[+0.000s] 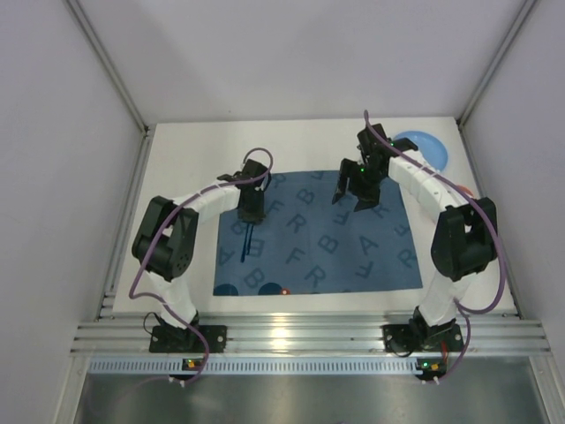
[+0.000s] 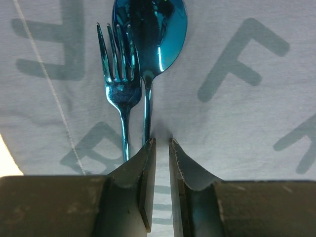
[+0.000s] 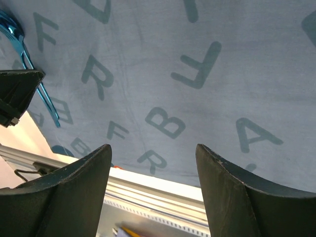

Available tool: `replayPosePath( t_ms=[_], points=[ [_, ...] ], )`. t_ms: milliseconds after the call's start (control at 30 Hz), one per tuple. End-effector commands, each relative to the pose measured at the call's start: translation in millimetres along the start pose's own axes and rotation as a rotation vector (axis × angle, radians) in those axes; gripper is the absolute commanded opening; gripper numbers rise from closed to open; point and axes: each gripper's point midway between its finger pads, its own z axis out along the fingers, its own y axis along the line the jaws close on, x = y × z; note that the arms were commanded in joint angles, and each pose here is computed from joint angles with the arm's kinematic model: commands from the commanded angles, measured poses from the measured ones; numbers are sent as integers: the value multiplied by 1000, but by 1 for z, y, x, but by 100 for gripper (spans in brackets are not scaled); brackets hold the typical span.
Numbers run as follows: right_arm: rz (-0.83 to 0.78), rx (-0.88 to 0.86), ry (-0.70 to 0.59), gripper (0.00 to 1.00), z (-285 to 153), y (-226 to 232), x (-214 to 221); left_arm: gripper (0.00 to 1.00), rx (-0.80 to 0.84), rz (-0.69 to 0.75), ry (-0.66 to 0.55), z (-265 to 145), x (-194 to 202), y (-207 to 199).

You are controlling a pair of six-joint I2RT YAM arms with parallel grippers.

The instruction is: Set the dinner table for one person

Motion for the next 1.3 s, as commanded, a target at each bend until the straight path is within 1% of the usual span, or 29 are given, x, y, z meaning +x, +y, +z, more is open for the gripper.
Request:
replayPosePath(
  t_ms=[0, 167, 300, 567, 1033, 1133, 1167, 1200, 1233, 1267],
  points=[
    [-15, -30, -64, 69, -16, 3, -10, 22, -12, -16, -88, -26, -21, 1],
    [-18, -30, -49, 69, -10, 2, -10, 22, -9, -27, -146, -50, -35, 1],
    [-21, -34, -43, 69, -7, 3, -12, 23, -28, -25, -153, -54, -34, 5],
    [-27, -38, -30, 69, -3, 4, -13, 21, -49, -15, -81, -30, -10, 12],
    [-29, -18, -8, 69, 0, -8, -12, 20, -68, -16, 4, 10, 12, 15],
    [-27, -16, -3, 69, 2, -9, -12, 15, -76, -12, 24, 15, 19, 17],
    [-26, -16, -4, 69, 2, -9, -13, 12, -89, -10, 30, 18, 21, 19],
    [-26, -15, -2, 69, 2, -10, -13, 3, -98, -10, 36, 19, 23, 21],
    [-24, -13, -2, 69, 3, -10, -13, 0, -108, -9, 41, 20, 25, 23],
    [-20, -15, 2, 69, 3, -11, -13, 0, -118, -6, 48, 22, 27, 25]
  ],
)
